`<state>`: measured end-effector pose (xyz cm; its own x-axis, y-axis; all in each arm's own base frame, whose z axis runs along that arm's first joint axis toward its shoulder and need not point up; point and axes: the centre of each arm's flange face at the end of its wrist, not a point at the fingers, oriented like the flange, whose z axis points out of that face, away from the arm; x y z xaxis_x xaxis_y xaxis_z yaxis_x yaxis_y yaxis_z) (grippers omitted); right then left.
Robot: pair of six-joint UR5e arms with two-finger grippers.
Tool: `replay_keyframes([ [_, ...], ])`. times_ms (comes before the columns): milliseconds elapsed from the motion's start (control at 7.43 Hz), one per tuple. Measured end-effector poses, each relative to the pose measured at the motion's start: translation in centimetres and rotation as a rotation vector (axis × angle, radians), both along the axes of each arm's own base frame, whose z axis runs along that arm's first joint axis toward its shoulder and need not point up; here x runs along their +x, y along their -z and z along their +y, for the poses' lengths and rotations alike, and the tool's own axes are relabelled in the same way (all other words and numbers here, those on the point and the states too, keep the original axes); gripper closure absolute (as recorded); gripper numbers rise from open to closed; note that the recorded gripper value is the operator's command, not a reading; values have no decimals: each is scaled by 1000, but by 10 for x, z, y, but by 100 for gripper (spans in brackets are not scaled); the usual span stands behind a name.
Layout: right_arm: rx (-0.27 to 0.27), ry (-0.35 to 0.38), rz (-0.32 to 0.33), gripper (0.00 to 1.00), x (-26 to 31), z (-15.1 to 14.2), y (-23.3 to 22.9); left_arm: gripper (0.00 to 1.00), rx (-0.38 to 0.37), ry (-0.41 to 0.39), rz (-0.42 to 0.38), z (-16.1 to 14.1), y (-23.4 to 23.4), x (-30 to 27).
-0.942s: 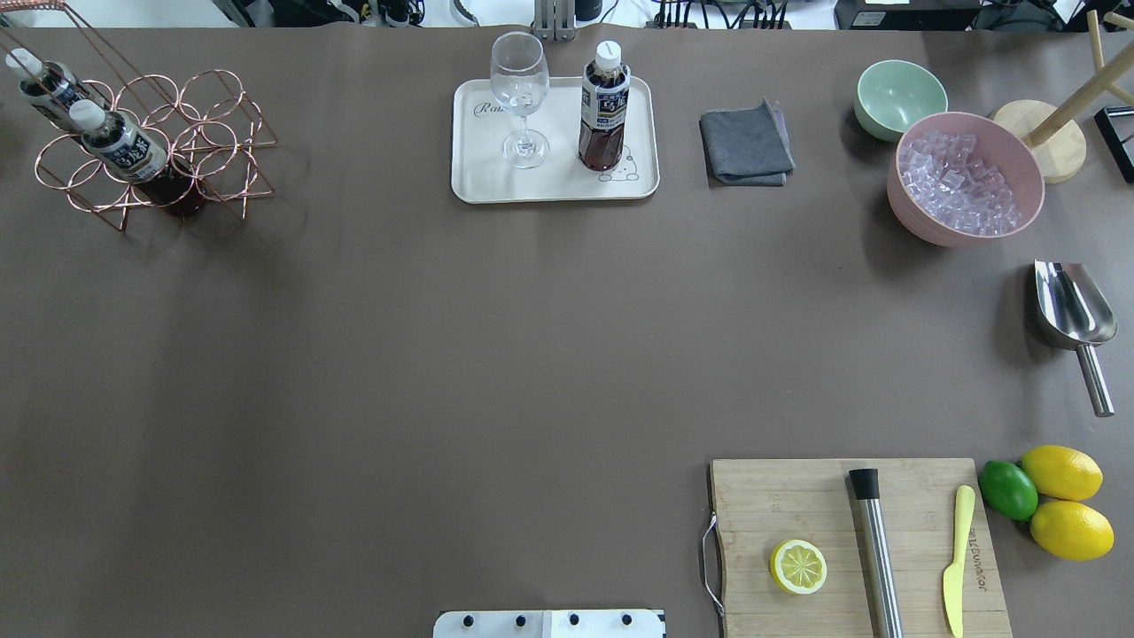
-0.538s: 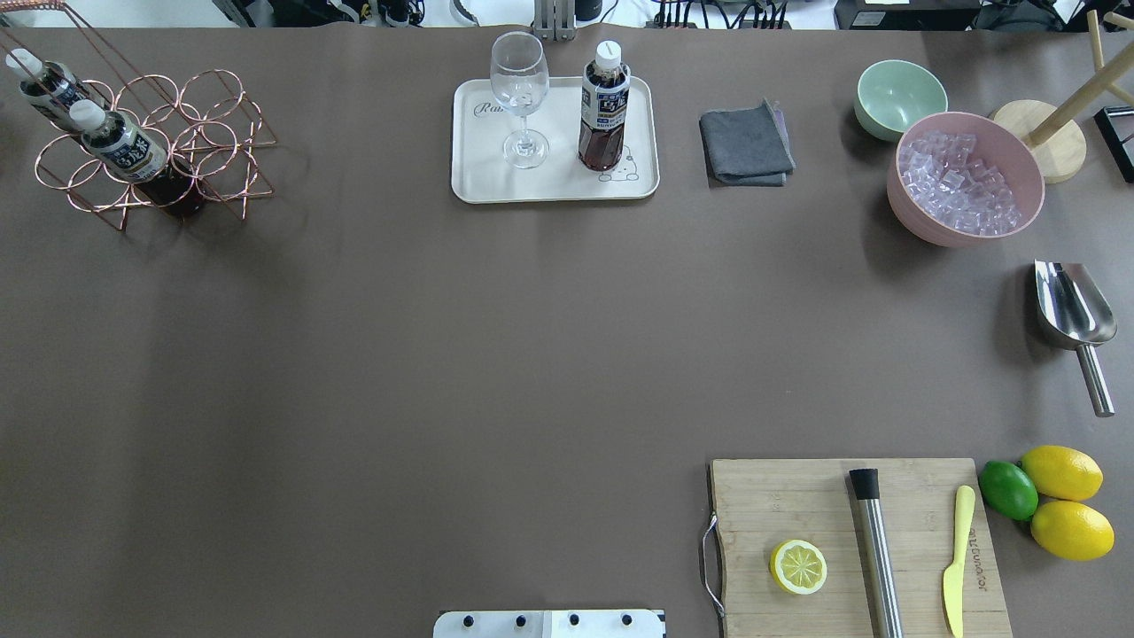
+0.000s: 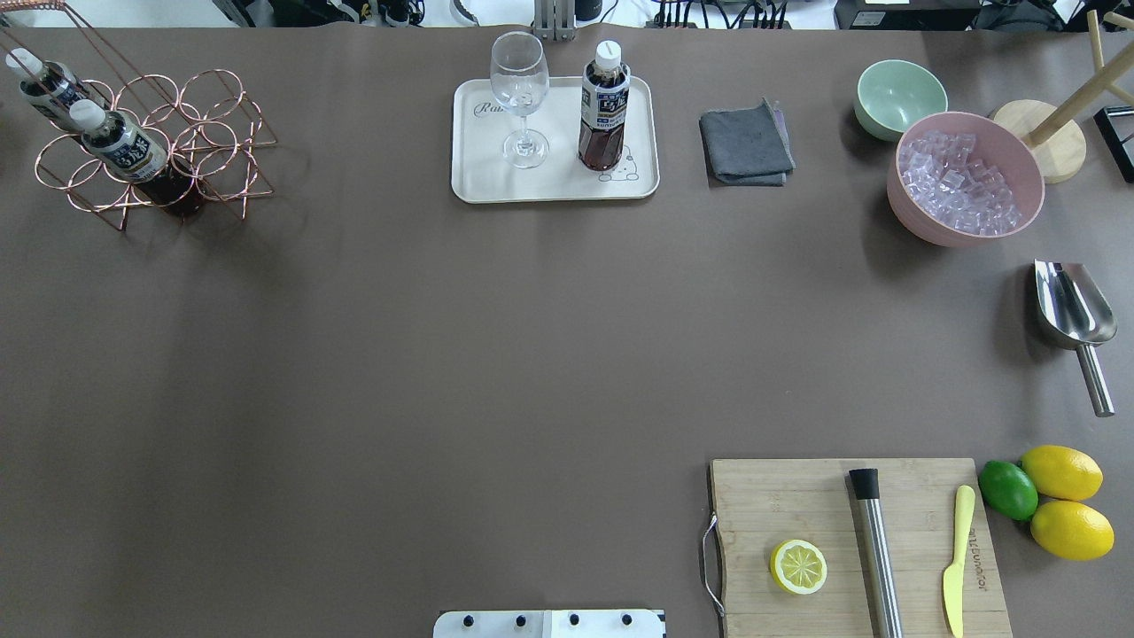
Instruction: Take tea from basket to plate
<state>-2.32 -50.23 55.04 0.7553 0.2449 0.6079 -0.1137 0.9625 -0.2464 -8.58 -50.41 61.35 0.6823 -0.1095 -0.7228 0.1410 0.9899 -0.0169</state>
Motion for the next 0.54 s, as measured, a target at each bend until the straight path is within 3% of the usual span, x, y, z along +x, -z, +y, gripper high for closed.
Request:
replay_keyframes([
  [538, 49, 70, -17, 0, 45, 0, -65, 1, -27, -9, 0, 4, 6, 20],
])
